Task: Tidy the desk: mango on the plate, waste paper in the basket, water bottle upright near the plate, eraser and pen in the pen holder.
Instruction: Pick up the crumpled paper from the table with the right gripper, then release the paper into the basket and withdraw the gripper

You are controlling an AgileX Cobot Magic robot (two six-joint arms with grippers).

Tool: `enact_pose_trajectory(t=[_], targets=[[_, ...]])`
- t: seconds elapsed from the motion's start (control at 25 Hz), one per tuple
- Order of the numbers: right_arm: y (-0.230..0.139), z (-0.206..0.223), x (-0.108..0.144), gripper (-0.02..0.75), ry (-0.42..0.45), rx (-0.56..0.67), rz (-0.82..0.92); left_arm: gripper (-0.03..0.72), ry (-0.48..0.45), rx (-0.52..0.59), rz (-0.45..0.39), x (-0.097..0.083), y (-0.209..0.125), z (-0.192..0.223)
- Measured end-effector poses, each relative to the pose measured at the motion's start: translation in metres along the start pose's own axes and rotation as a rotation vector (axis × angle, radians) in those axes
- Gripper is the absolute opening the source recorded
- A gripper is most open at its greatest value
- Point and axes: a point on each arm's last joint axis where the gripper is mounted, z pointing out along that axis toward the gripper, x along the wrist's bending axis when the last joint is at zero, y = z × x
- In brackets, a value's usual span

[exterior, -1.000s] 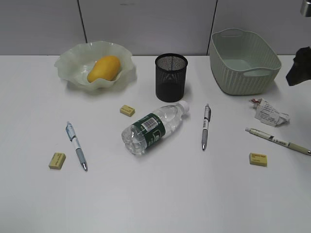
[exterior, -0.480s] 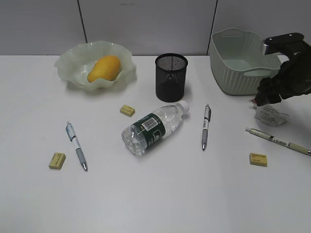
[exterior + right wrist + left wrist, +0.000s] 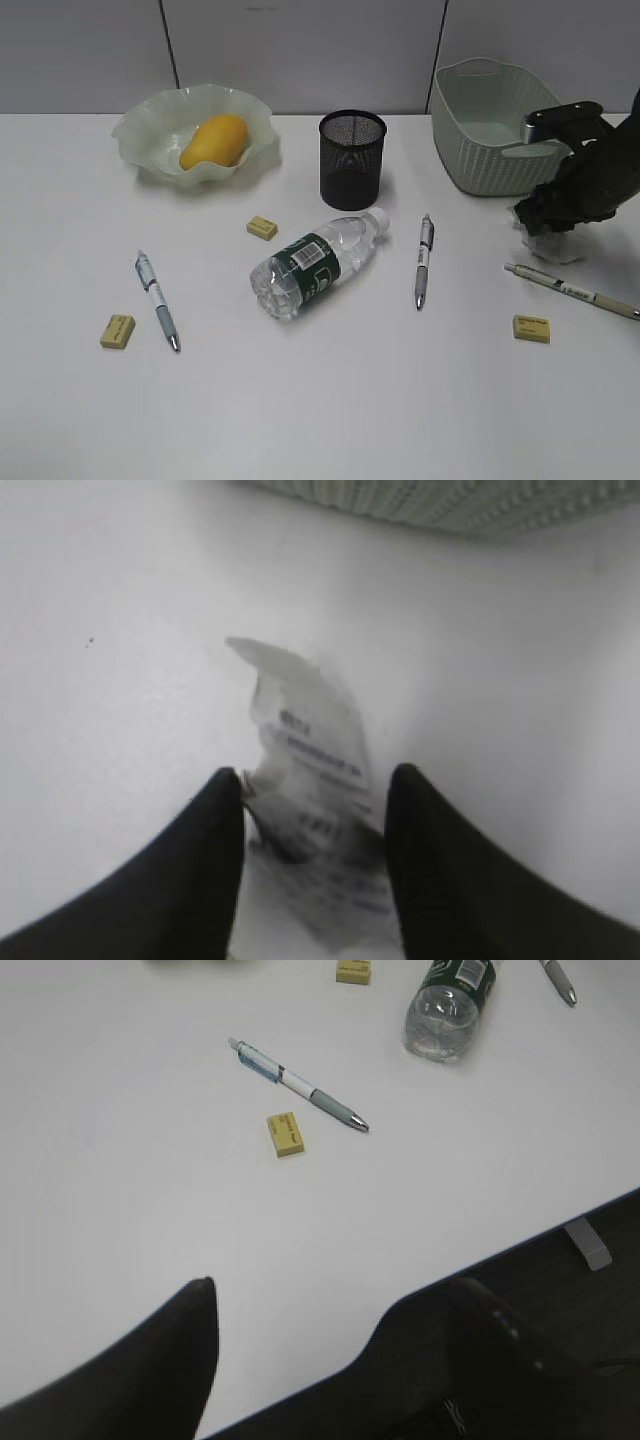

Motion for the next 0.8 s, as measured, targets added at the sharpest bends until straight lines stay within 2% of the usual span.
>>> enact_pose_trajectory(t=[0.12,0.16,0.2,0.44,0.64,0.8], targets=[[0.0,0.0,0.0,0.142,-0.001,-0.002,0.0,0.536,0.0,0.0,0.0,0.0,0.0,0.0],[0.0,0.0,0.0,0.083,-0.001,-0.002,0.0,0.536,0.0,0.0,0.0,0.0,0.0,0.0],[0.0,0.0,0.0,0.055,0.001,0.001,0.001,0.535,0.0,0.0,0.0,0.0,0.0,0.0],[0.004,-0.023,0.001,0.046,0.011,0.005,0.0,0.535,0.0,0.0,0.0,0.0,0.0,0.0],[0.014,-0.069,0.003,0.046,0.032,0.008,0.041,0.524,0.0,0.0,0.0,0.0,0.0,0.0],[0.028,-0.113,0.002,0.046,0.032,-0.046,0.064,0.52,0.0,0.0,0.0,0.0,0.0,0.0]])
